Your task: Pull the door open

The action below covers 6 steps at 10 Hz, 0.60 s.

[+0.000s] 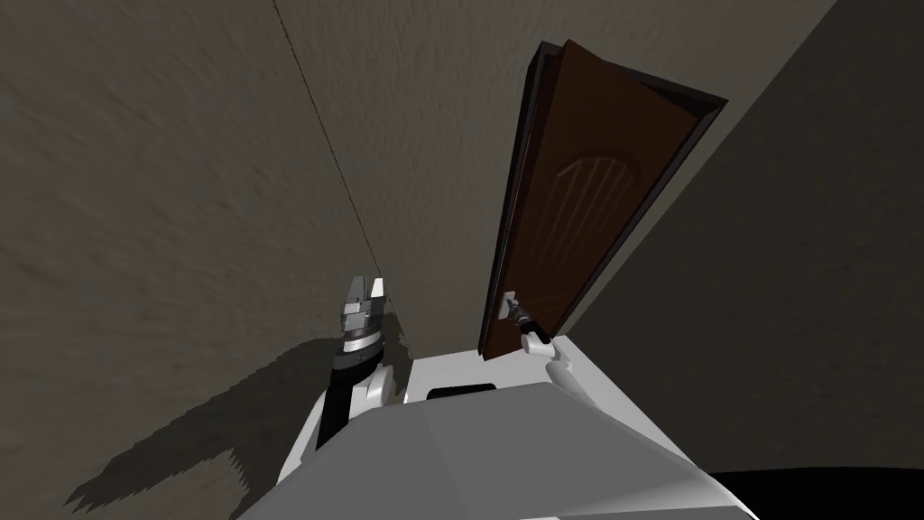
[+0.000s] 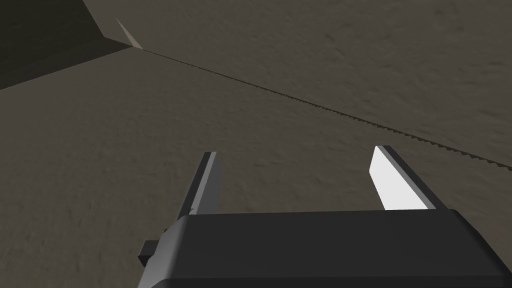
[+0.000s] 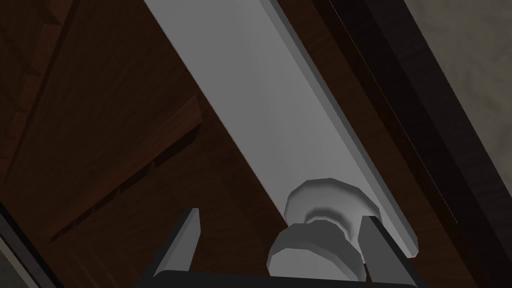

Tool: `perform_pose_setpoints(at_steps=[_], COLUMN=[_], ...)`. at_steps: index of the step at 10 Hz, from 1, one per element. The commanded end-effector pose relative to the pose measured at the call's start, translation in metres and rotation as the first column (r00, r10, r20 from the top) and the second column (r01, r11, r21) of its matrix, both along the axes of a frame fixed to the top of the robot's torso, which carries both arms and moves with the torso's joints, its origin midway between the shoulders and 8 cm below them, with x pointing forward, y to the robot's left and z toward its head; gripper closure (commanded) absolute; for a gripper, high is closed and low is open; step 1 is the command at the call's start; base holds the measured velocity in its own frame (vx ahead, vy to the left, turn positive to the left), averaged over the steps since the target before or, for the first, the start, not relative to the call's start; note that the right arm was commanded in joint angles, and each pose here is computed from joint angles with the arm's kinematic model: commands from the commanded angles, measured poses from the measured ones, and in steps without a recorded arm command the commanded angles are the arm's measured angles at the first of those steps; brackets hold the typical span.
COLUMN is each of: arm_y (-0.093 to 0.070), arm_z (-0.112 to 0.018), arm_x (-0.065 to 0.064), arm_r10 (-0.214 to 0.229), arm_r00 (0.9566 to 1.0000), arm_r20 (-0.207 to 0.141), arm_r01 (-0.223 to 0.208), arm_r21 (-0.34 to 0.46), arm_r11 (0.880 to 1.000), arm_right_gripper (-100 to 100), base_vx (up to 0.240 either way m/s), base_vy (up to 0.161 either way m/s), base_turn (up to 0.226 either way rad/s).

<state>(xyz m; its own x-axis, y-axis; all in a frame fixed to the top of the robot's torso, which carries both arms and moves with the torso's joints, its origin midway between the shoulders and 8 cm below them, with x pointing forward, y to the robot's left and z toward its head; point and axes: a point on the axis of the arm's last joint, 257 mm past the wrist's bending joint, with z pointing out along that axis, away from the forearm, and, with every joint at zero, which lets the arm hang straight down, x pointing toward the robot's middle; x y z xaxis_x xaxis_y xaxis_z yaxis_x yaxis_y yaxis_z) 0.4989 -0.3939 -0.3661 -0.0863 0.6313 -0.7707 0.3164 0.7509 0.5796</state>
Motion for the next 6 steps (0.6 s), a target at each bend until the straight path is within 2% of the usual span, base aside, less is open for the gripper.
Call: perform_pose_setpoints(at_steps=[1, 2, 3, 4, 6], arm_y=[-0.022, -0.022, -0.022, -0.019, -0.017], arm_z=[-0.021, -0.026, -0.026, -0.035, -0.038], arm_x=[-0.010, -0.011, -0.011, -0.009, -0.010], arm_r10=[-0.061, -0.067, -0.072, -0.088, -0.096], arm_r00=[0.9964, 0.9952, 0.9951, 0.9917, 0.9902], arm_r20=[-0.058, -0.071, -0.068, -0.094, -0.102], arm_r01=[0.065, 0.074, 0.080, 0.104, 0.118], arm_r21=[0.076, 0.104, 0.120, 0.187, 0.230], arm_r11=[0.995, 0.992, 0.990, 0.977, 0.966], arm_right_gripper=[100, 100, 100, 100, 100], base_vx=[-0.045, -0.035, -0.026, -0.047, -0.032], base_vy=[-0.008, -0.009, -0.004, -0.014, 0.001], base_turn=[-0.120, -0.029, 0.001, -0.114, -0.023])
